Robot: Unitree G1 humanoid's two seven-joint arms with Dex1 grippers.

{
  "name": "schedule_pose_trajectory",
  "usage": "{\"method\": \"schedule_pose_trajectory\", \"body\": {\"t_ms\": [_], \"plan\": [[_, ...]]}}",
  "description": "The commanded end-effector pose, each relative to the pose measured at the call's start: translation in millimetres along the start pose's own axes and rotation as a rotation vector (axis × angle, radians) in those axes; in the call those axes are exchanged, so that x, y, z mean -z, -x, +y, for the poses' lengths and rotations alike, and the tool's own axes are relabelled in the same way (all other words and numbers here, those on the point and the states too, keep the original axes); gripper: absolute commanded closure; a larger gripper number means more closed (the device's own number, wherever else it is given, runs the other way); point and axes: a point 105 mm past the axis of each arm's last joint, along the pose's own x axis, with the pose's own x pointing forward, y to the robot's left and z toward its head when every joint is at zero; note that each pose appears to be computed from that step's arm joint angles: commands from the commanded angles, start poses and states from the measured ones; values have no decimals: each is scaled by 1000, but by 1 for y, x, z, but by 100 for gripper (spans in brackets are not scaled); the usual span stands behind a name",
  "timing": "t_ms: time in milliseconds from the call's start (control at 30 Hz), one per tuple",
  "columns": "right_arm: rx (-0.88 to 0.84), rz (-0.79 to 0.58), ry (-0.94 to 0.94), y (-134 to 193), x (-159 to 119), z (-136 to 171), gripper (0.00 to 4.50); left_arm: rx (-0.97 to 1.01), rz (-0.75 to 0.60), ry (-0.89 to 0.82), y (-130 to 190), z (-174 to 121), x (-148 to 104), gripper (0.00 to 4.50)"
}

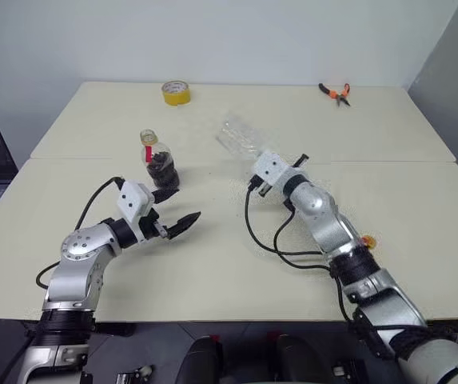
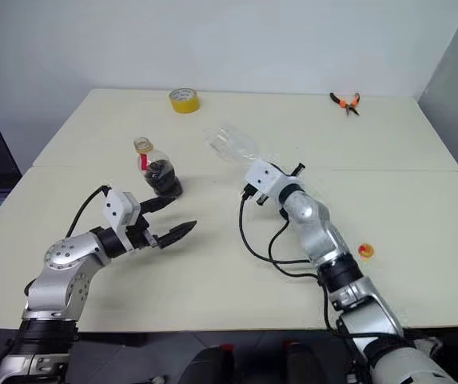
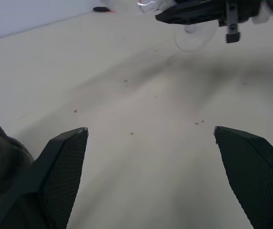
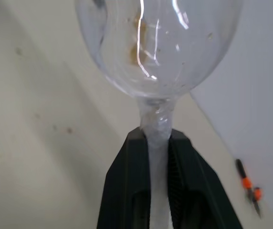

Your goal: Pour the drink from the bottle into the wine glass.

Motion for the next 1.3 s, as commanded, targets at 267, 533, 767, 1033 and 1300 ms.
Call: {"method": "schedule_pose_trajectory", "body": {"t_ms": [267,533,767,1033,1300], "plan": [[-27,-311,-653,23,-8,16,434,135,-37,100,1,-14,-21,0],[-31,-352,-649,2,-10,25,434,169,-38,89,-2,-19,-29,0],[-44,-307,-600,10,14,32,399,171,-32,81,-1,-18,-30,0],[-39,-278,-571,20,26,30,146,180,-29,72,-7,-21,-29,0],[-45,-97,-454,28,56,34,2,164,-35,56,-8,-18,-30,0]]}}
